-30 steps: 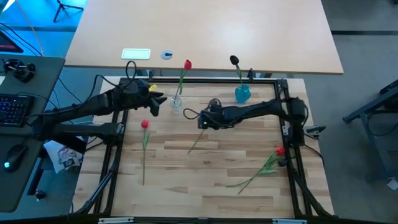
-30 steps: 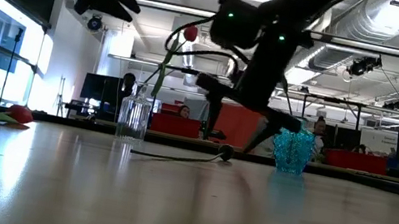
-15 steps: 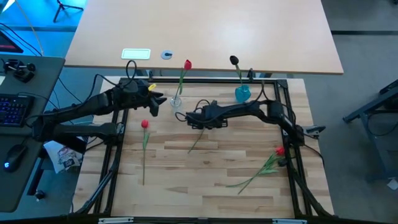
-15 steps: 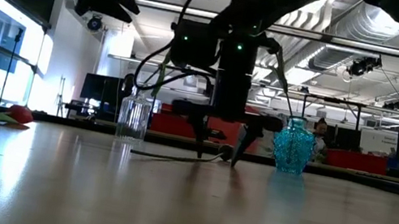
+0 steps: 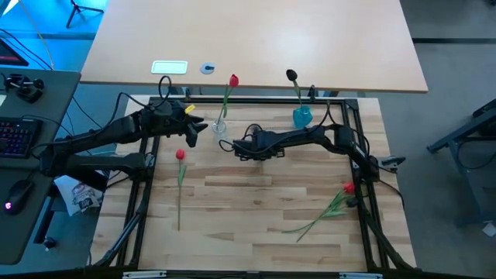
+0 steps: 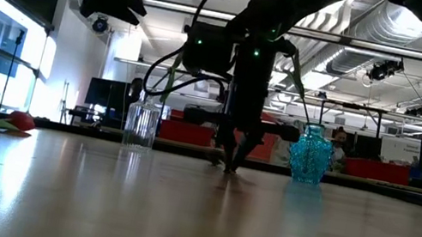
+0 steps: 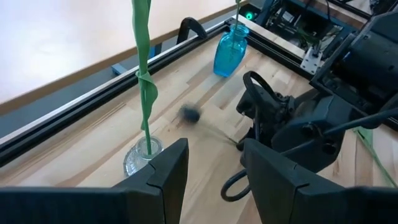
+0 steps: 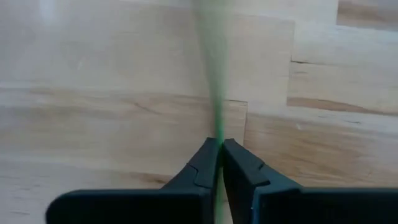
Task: Sort flowers into vase by color
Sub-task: Put the top black flower into the blue vase
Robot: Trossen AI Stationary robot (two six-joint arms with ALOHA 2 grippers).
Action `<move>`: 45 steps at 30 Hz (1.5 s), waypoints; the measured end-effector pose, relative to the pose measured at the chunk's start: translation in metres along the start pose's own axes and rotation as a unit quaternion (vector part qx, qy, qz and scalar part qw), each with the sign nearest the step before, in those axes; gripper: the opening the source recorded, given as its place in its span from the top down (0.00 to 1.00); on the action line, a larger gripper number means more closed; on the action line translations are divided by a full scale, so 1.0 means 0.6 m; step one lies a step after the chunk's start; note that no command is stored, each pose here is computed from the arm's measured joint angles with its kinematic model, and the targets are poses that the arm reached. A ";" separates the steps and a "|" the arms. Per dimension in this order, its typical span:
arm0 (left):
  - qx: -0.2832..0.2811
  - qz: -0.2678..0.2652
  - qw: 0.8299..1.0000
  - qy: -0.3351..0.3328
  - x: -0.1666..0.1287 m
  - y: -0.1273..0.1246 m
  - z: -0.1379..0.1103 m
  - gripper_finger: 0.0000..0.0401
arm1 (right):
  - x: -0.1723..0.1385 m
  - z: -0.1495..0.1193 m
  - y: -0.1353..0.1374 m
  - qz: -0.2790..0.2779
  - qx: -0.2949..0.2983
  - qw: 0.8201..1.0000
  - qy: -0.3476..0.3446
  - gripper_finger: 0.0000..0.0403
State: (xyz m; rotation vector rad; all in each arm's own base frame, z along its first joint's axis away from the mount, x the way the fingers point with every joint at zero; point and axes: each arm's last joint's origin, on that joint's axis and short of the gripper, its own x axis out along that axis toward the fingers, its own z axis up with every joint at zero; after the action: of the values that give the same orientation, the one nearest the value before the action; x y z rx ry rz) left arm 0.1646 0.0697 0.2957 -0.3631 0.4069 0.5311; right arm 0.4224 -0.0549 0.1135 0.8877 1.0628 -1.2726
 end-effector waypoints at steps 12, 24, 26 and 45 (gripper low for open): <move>-0.005 0.008 1.000 -0.003 0.000 0.002 0.001 0.64 | -0.073 0.004 -0.023 0.004 -0.118 0.991 -0.055 1.00; -0.036 0.026 0.998 -0.049 0.000 0.017 0.018 0.64 | -0.146 -0.091 -0.202 0.297 -0.107 0.944 -0.100 1.00; -0.039 0.025 0.997 -0.065 0.000 0.019 0.024 0.64 | -0.168 -0.103 -0.233 0.351 -0.092 0.922 -0.138 1.00; -0.060 -0.016 0.980 -0.191 -0.011 0.010 0.065 0.64 | -0.210 0.040 -0.441 0.415 -0.035 0.646 -0.639 1.00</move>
State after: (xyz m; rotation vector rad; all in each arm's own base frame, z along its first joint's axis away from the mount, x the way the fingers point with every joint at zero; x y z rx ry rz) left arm 0.1671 0.0886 0.3306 -0.3732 -0.0030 0.5805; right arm 0.1648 -0.0699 0.2538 0.1359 -0.4553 -0.6922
